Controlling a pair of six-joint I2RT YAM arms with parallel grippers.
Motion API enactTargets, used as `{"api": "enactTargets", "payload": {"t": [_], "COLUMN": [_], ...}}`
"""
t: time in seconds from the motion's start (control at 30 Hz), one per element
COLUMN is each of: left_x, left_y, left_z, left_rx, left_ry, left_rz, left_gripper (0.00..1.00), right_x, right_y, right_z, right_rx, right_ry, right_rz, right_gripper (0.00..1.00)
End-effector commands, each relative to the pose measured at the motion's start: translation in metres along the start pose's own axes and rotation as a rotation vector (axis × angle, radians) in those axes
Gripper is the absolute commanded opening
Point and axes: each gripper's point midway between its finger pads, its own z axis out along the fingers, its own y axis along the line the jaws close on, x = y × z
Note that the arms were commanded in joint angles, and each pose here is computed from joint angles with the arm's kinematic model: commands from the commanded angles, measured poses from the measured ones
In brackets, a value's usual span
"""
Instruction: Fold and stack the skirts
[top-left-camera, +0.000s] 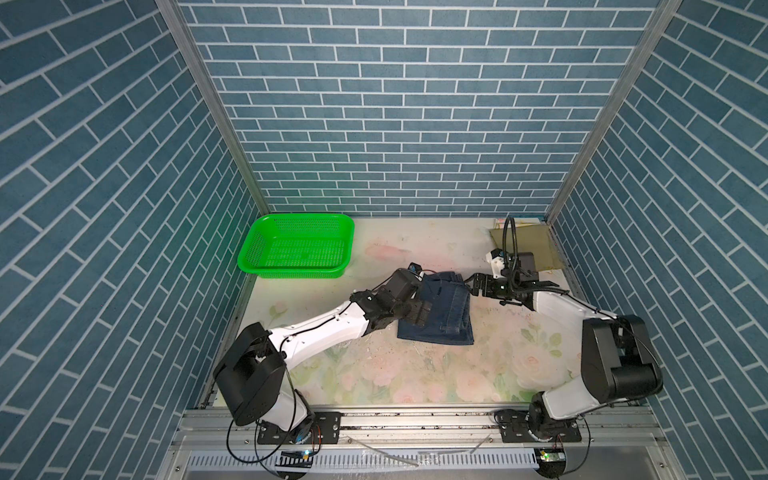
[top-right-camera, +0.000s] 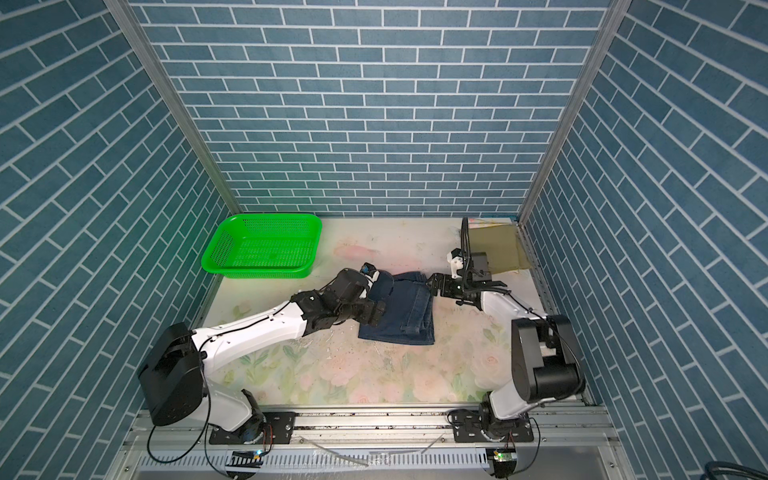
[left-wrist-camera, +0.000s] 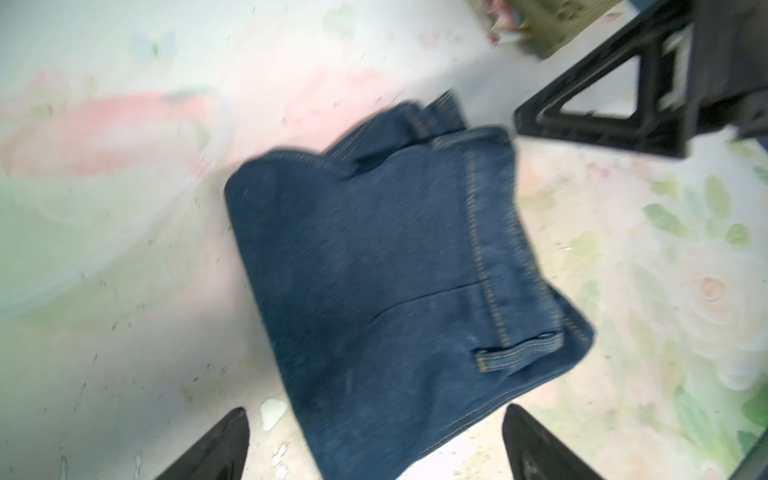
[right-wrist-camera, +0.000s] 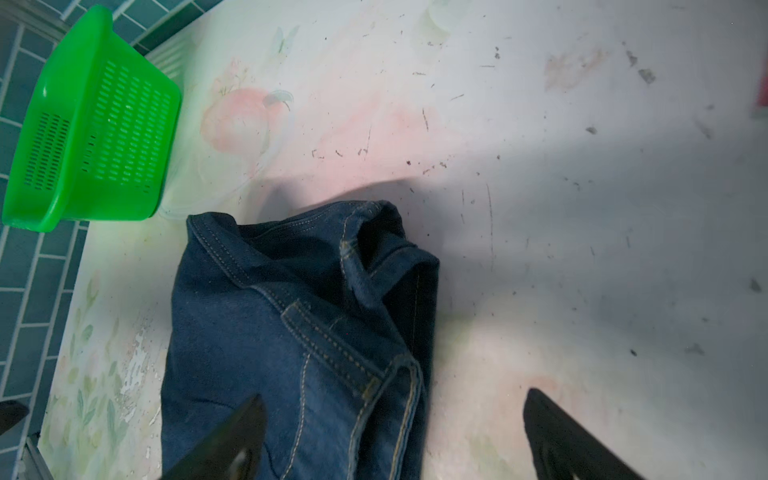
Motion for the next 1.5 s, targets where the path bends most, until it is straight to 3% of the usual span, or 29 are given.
{"api": "enactTargets", "payload": {"t": [0.0,0.27,0.7,0.87,1.0,1.13,1.47], "left_x": [0.006,-0.003,0.008,0.015,0.02,0.02,0.002], "left_y": [0.003,0.029,0.056,0.066,0.075,0.077,0.068], "left_z": [0.006,0.038,0.083,0.098,0.111,0.119,0.107], "left_rx": [0.034,-0.008,-0.045,-0.052,-0.05,-0.031,0.057], "left_ry": [0.04,0.109,0.199,0.248,0.271,0.272,0.152], "left_rz": [-0.037,-0.099,-0.173,-0.202,-0.24,-0.259,-0.254], "left_gripper": [0.96,0.97,0.97,0.96,0.94,0.93,0.93], "right_x": [-0.003,0.008,0.028,0.039,0.049,0.041,-0.03], "right_y": [0.009,0.027,0.026,0.023,0.022,0.026,0.06], "right_z": [0.012,0.034,0.076,0.093,0.103,0.101,0.048], "right_rx": [-0.059,-0.13,-0.071,-0.055,-0.004,0.022,0.067], "right_ry": [0.053,0.186,0.419,0.479,0.486,0.418,0.138], "right_rz": [-0.116,-0.243,-0.268,-0.269,-0.33,-0.365,-0.388], "right_gripper": [0.96,0.97,0.98,0.92,0.64,0.03,0.0]}}
